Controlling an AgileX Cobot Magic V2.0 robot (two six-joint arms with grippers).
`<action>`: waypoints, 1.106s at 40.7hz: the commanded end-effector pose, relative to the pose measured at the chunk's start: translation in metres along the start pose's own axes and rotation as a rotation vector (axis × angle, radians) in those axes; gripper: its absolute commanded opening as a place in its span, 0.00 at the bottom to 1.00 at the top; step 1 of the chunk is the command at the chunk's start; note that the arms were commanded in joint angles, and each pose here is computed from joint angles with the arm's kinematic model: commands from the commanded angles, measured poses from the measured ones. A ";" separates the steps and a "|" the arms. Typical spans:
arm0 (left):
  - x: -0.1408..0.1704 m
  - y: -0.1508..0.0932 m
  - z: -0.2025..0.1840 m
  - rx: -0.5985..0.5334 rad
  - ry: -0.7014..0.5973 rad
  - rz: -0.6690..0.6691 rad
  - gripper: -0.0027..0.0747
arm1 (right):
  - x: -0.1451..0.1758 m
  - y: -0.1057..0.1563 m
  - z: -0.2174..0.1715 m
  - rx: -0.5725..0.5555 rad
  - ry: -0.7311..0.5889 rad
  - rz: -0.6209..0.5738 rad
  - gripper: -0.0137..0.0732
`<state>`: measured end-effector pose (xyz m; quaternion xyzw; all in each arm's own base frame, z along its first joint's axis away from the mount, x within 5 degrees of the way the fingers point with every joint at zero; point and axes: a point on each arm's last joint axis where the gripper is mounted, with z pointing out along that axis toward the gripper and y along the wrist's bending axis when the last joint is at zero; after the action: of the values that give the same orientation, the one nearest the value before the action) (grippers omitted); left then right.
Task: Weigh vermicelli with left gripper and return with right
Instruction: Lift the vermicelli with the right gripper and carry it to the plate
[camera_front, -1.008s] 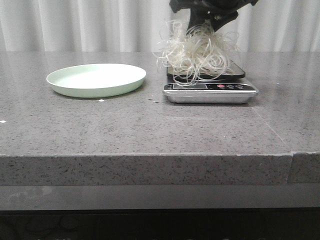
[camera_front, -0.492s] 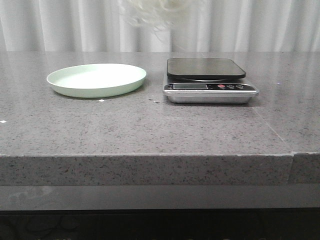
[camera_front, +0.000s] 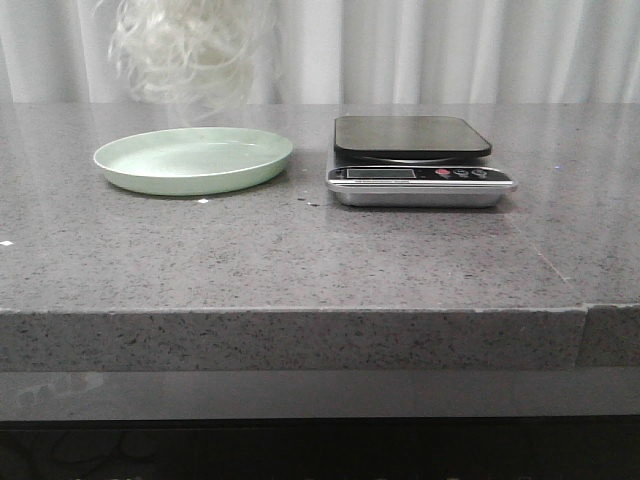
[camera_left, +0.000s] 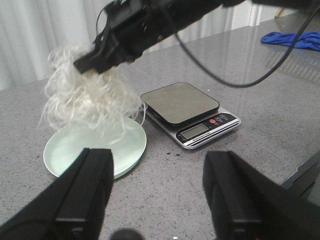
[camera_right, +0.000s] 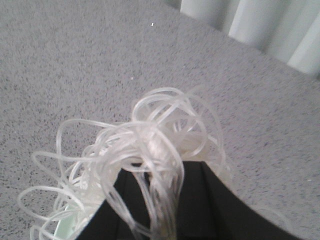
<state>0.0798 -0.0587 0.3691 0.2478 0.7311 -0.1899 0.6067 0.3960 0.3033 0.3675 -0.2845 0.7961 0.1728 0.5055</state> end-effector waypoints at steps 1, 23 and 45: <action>-0.015 -0.001 -0.003 0.011 -0.100 -0.010 0.63 | -0.034 -0.002 -0.021 0.011 -0.186 -0.012 0.34; -0.015 -0.001 -0.003 0.011 -0.102 -0.010 0.63 | -0.015 -0.004 -0.010 0.008 -0.024 -0.005 0.69; -0.015 -0.001 -0.003 0.011 -0.102 -0.010 0.63 | -0.038 -0.001 -0.153 0.005 -0.069 0.052 0.69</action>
<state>0.0797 -0.0586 0.3693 0.2476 0.7302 -0.1903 0.6077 0.3293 0.2521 0.4294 -0.2734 0.8290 0.1722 0.4564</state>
